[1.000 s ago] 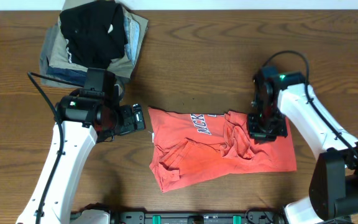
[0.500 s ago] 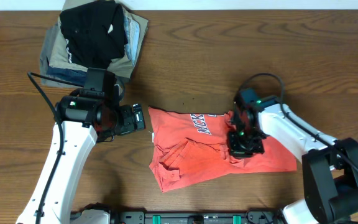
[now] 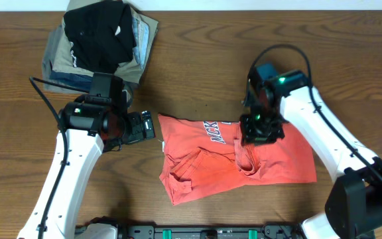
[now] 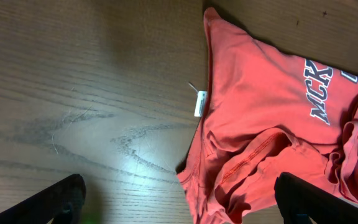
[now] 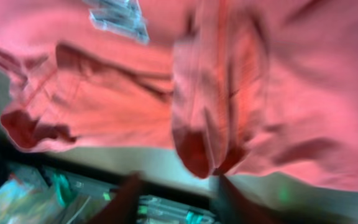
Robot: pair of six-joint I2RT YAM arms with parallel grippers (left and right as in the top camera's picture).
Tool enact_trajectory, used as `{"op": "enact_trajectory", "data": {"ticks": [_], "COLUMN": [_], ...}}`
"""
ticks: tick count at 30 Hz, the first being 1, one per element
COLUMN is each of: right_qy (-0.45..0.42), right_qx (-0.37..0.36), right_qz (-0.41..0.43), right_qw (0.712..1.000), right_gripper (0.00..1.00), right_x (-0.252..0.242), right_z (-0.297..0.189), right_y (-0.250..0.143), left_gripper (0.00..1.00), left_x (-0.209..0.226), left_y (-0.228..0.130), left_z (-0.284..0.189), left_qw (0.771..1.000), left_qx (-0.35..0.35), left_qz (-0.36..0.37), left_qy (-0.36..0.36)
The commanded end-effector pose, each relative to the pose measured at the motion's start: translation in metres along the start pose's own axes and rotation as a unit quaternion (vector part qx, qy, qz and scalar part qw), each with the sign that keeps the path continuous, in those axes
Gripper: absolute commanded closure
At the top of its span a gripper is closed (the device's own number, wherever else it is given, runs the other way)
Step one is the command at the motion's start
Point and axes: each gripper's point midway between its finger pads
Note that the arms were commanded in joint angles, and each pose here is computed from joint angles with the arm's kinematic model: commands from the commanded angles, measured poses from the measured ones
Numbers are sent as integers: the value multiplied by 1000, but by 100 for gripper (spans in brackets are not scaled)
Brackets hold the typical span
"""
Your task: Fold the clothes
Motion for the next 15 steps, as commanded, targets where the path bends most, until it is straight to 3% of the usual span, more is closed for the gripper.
{"op": "enact_trajectory", "data": {"ticks": [1,3,4,7,8,15], "right_qy": [-83,-103,-104,-101,-93,-32], "right_qx": [-63,-67,-62,-46,-41,1], "right_qz": [18,34,43,62,63,45], "right_qw": [994,992,992,992,993,999], "right_gripper": [35,38,44,73,78,82], "right_x": [-40,-56,-62,-74,-73,-53], "right_z": [-17,-17,-15,-3,4,66], "right_y": [27,31,31,27,25,1], "left_gripper": [2,2,2,2,2,2], "left_x": [1,1,1,1,1,1], "left_y": [-1,-1,-1,-1,-1,-1], "left_z": [1,1,1,1,1,1], "left_qw": [1000,1000,1000,1000,1000,1000], "left_qx": [4,4,4,4,3,4], "left_qz": [-4,-4,-4,-4,-4,-4], "left_qy": [5,5,5,5,5,5]}}
Point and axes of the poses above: each gripper's point midway between its finger pads, its own z axis out along the fingers, its own x axis along the line the jaws close on, y = z × x, and after that the axes turned 10 degrees about z, right-handed
